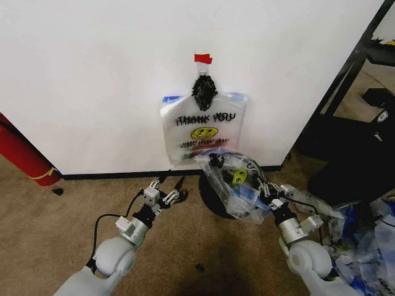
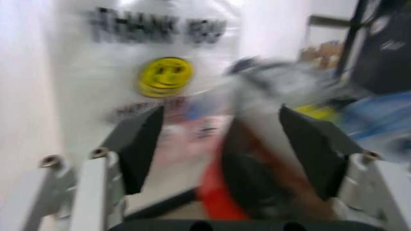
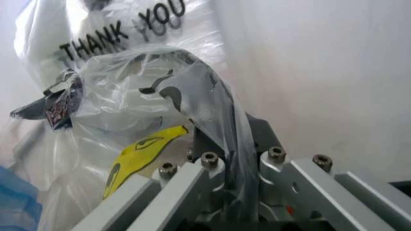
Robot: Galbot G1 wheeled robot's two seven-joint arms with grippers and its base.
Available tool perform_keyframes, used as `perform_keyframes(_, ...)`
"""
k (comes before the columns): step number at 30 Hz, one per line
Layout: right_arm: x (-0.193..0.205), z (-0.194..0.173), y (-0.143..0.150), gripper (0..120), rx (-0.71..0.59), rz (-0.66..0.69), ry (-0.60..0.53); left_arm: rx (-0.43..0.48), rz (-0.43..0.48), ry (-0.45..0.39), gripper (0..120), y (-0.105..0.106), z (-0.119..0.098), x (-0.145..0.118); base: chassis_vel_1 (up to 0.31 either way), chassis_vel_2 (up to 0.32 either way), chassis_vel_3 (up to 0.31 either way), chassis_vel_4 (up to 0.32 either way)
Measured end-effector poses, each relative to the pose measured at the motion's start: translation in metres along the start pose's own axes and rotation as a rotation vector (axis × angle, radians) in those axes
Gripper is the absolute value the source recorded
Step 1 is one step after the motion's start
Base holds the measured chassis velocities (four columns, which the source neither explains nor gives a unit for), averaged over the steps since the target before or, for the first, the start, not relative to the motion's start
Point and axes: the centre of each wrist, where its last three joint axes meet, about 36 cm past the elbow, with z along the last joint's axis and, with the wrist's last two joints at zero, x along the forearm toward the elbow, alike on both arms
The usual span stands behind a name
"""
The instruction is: Pick up the garbage bag from the wall and place it over the trash bin.
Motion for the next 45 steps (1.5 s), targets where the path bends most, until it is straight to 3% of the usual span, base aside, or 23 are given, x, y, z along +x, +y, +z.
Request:
perform_keyframes(2, 0.000, 0.002, 0.002, 1, 0.011, -0.002, -0.005, 0.044, 0.006, 0.009, 84, -0.012, -0.004, 0.003, 0.000, 0.000, 0.000, 0.000)
perform_keyframes(4, -0.003, 0.010, 0.009, 1, 0.049, -0.015, -0.033, 0.270, 0.026, 0.074, 97, -0.053, -0.017, 0.014, 0.000, 0.000, 0.000, 0.000)
perform_keyframes(5, -0.003, 0.010, 0.009, 1, 0.049, -0.015, -0.033, 0.270, 0.026, 0.074, 97, -0.053, -0.017, 0.014, 0.000, 0.000, 0.000, 0.000)
perform_keyframes(7, -0.005, 0.012, 0.012, 1, 0.061, -0.029, -0.044, 0.420, 0.045, 0.115, 99, -0.072, -0.024, 0.017, 0.000, 0.000, 0.000, 0.000)
perform_keyframes(9, -0.005, 0.012, 0.013, 1, 0.062, -0.036, -0.048, 0.502, 0.061, 0.136, 100, -0.081, -0.028, 0.016, 0.000, 0.000, 0.000, 0.000)
perform_keyframes(12, -0.008, 0.012, 0.012, 1, 0.063, -0.054, -0.055, 0.732, 0.099, 0.207, 100, -0.097, -0.044, 0.007, 0.000, 0.000, 0.000, 0.000)
perform_keyframes(13, -0.008, 0.012, 0.012, 1, 0.063, -0.054, -0.055, 0.732, 0.099, 0.207, 100, -0.097, -0.044, 0.007, 0.000, 0.000, 0.000, 0.000)
perform_keyframes(19, -0.009, 0.014, 0.009, 1, 0.062, -0.085, -0.060, 0.967, 0.113, 0.284, 97, -0.102, -0.048, -0.015, 0.000, 0.000, 0.000, 0.000)
perform_keyframes(24, -0.010, 0.016, 0.009, 1, 0.062, -0.099, -0.056, 1.049, 0.125, 0.312, 96, -0.102, -0.047, -0.029, 0.000, 0.000, 0.000, 0.000)
perform_keyframes(34, -0.013, 0.014, 0.010, 1, 0.071, -0.128, -0.058, 1.036, 0.120, 0.315, 91, -0.095, -0.034, -0.050, 0.000, 0.000, 0.000, 0.000)
perform_keyframes(45, -0.013, 0.013, 0.012, 1, 0.071, -0.136, -0.062, 1.018, 0.117, 0.275, 51, -0.094, -0.033, -0.051, 0.000, 0.000, 0.000, 0.000)
